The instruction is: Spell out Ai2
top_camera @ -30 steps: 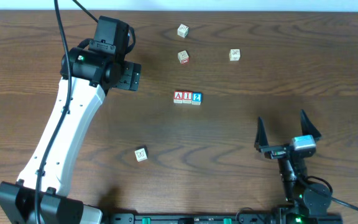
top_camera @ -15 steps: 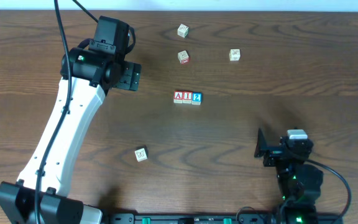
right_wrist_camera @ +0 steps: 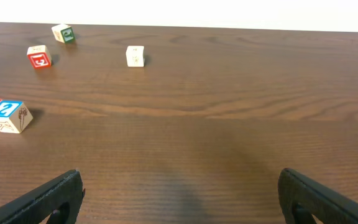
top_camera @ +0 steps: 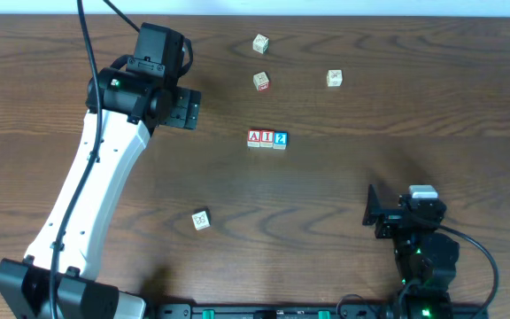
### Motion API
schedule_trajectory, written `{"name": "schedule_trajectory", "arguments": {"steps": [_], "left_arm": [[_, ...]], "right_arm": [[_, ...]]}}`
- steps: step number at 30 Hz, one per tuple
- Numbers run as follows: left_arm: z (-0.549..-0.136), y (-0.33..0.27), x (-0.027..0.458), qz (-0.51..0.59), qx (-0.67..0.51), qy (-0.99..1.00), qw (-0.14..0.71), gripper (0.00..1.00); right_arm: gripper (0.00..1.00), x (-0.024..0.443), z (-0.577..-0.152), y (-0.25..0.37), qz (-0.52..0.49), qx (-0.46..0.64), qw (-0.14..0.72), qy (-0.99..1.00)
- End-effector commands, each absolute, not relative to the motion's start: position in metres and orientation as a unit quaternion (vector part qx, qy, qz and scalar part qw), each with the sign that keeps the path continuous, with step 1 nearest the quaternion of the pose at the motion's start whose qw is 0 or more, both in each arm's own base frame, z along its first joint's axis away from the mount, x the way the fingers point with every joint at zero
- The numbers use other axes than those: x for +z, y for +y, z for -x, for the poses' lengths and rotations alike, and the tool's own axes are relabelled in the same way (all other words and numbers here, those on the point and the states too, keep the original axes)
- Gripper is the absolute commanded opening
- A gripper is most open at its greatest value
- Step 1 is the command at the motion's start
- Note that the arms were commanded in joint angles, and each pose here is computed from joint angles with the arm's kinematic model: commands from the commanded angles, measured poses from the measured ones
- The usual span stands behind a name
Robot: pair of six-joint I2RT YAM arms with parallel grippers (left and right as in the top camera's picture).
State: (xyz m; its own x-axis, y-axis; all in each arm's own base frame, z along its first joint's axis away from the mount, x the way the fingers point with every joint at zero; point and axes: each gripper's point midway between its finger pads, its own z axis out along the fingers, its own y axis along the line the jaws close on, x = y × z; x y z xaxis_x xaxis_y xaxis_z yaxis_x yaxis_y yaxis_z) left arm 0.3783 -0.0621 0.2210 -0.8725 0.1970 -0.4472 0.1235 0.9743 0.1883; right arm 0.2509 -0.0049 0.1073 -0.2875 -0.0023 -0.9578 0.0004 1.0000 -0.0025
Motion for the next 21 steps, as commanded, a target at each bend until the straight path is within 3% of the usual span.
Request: {"name": "schedule_trajectory", "arguments": {"steps": [1,11,21], "left_arm": [[-0.378,-0.06,0.22,-0.087,0.085,0.964,0.235,0.95],[-0.371,-0.059,0.223,-0.088,0.084,0.965,0.231,0.95],[-0.339,-0.048,0.301,-0.062,0.066,0.916,0.391,0.95]], "right_arm": [[0.99,0.105,-0.25,-0.009,-0.012,-0.004,0.593,0.805],[0.99,0.105,-0.25,-0.009,-0.012,-0.004,0.593,0.805],[0.99,0.105,-0.25,-0.009,-0.012,-0.004,0.593,0.805]]}}
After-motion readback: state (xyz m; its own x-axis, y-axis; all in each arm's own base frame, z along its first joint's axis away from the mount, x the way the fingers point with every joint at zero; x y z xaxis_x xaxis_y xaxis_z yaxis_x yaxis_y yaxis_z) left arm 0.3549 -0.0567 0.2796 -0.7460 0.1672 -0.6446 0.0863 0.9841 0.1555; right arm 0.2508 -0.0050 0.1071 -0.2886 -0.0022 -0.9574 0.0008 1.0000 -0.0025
